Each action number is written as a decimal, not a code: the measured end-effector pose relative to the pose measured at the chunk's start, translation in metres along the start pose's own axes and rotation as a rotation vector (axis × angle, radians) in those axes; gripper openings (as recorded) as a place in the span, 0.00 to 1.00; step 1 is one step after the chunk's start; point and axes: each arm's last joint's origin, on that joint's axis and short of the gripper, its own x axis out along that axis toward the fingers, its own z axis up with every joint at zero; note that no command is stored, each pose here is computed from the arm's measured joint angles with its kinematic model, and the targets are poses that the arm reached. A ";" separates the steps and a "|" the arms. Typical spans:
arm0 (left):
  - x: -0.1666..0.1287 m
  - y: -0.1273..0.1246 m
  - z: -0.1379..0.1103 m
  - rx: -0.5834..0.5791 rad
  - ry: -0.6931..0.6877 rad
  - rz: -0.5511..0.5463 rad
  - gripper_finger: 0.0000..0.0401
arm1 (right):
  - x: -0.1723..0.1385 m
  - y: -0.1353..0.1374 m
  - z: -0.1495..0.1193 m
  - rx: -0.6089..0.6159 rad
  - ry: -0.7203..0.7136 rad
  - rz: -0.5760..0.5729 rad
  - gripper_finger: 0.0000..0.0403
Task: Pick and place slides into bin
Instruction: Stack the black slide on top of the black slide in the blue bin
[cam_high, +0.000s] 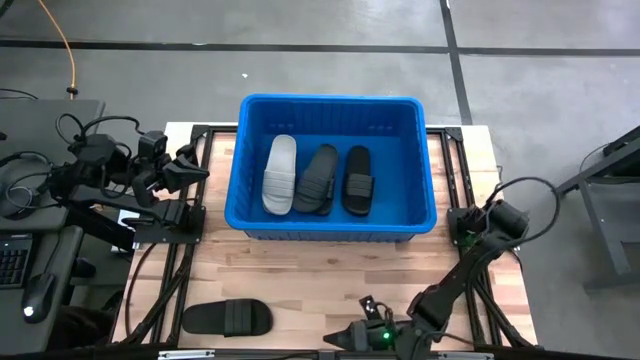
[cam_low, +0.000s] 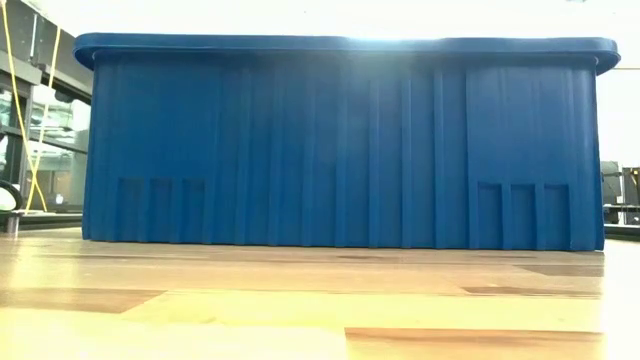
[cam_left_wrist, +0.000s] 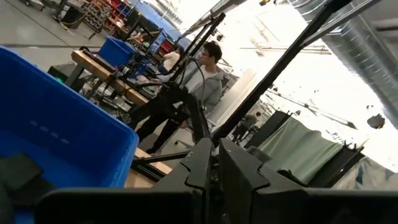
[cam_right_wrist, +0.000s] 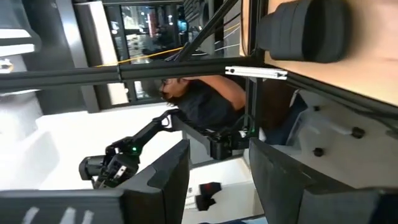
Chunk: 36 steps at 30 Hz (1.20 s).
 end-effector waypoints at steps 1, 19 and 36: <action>0.000 0.000 0.000 -0.006 0.000 0.000 0.06 | 0.002 -0.003 -0.002 0.008 0.004 0.007 0.38; -0.004 0.019 -0.027 -0.099 0.310 0.180 0.06 | 0.005 -0.019 -0.004 -0.045 -0.105 -0.003 0.38; -0.032 0.036 -0.054 -0.187 0.221 -0.097 0.06 | -0.037 0.048 0.007 -0.457 -0.515 0.060 0.38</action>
